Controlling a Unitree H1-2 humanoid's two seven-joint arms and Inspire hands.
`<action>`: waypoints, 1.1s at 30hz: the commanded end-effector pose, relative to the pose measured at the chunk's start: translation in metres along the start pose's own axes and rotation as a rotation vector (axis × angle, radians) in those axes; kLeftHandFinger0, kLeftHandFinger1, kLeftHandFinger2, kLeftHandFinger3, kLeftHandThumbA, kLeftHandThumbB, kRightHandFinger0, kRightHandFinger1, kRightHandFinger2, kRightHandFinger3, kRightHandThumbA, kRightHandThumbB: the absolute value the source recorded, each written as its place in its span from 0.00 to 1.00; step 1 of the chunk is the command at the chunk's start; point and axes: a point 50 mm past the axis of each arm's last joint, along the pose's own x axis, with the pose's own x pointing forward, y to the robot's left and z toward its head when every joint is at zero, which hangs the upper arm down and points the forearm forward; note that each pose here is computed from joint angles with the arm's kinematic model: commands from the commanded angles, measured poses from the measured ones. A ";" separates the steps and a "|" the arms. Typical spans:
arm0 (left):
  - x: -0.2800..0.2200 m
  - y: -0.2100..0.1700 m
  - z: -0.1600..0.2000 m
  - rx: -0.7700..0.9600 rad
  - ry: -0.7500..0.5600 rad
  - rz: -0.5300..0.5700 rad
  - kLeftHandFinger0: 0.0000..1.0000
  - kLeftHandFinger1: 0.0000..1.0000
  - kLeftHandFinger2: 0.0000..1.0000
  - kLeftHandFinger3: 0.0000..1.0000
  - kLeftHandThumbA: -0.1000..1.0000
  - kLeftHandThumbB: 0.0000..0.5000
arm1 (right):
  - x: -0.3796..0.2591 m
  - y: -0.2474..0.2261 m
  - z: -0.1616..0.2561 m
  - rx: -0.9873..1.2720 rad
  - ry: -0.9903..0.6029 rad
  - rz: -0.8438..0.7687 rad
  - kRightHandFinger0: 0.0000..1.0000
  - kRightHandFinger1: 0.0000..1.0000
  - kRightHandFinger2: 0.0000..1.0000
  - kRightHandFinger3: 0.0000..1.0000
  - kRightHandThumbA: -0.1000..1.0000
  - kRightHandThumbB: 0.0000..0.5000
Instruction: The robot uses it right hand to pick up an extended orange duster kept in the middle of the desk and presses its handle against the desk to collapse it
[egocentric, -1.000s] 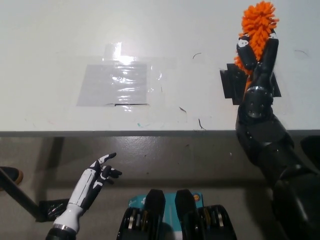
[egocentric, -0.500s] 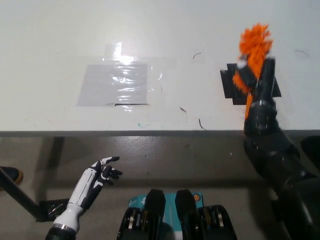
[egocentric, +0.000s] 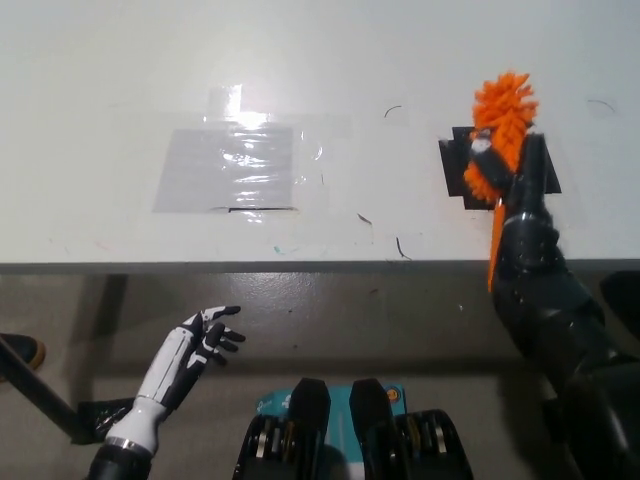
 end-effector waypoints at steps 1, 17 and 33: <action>0.009 0.011 0.011 0.032 -0.075 0.009 0.47 0.53 0.57 0.77 1.00 1.00 | 0.044 0.004 0.119 0.223 -0.300 0.092 0.01 0.17 0.51 0.56 0.00 0.14; 0.007 0.012 0.010 0.051 -0.076 -0.004 0.49 0.52 0.53 0.76 1.00 1.00 | 0.006 -0.032 0.307 0.475 -0.811 0.262 0.00 0.21 0.47 0.53 0.00 0.22; -0.031 0.003 -0.005 0.035 -0.018 0.007 0.42 0.50 0.49 0.73 1.00 1.00 | 0.022 0.030 0.239 -0.154 -0.817 0.191 0.00 0.07 0.32 0.27 0.00 0.15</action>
